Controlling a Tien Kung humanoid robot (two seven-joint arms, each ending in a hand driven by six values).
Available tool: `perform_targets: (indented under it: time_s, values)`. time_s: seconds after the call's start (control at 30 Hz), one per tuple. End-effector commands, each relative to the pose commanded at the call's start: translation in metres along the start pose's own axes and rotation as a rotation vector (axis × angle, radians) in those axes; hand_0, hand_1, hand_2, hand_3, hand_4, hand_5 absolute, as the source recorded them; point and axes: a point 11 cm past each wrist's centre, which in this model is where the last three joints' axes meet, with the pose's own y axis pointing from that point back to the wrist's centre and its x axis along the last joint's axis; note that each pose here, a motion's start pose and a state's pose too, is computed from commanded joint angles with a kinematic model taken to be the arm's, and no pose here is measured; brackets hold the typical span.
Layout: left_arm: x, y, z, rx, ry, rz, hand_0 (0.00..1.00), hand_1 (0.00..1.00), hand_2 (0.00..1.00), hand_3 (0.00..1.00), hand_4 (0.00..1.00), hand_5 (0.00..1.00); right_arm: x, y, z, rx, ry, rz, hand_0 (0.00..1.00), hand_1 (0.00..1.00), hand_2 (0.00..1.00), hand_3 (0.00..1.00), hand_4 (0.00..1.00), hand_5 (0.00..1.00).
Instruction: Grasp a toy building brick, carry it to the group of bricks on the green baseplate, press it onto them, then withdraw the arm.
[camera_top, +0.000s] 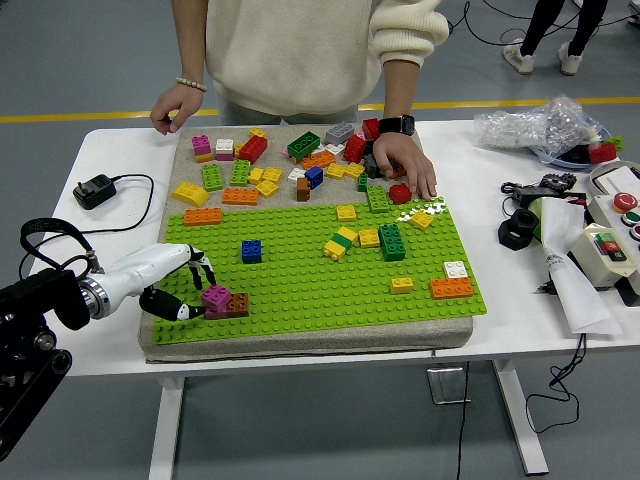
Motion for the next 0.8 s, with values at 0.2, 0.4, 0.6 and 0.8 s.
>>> perform_targets:
  time_s: [0.2, 0.4, 0.6, 0.8]
  values:
    - [0.0016, 0.0034, -0.0024, 0.007, -0.009, 0.000, 0.769, 0.737, 0.541, 0.546, 0.833, 0.132, 0.0002, 0.0000, 0.0001, 0.000, 0.000, 0.001, 0.761, 0.676, 0.718, 0.737, 0.998, 0.683]
    - [0.0034, 0.0058, -0.0037, 0.011, -0.013, 0.002, 0.770, 0.736, 0.541, 0.546, 0.833, 0.131, 0.0007, 0.0000, 0.0001, 0.000, -0.001, 0.001, 0.761, 0.676, 0.718, 0.737, 0.998, 0.683]
    - [0.0040, 0.0076, -0.0044, 0.012, -0.014, 0.000, 0.770, 0.736, 0.541, 0.546, 0.833, 0.130, 0.0011, 0.0000, -0.0001, 0.001, -0.003, 0.002, 0.761, 0.676, 0.718, 0.737, 0.998, 0.683]
    - [0.0034, 0.0101, -0.0051, 0.014, -0.014, -0.003, 0.770, 0.736, 0.541, 0.545, 0.833, 0.131, 0.0012, 0.0000, 0.0008, -0.001, -0.005, 0.002, 0.761, 0.676, 0.718, 0.737, 0.998, 0.683]
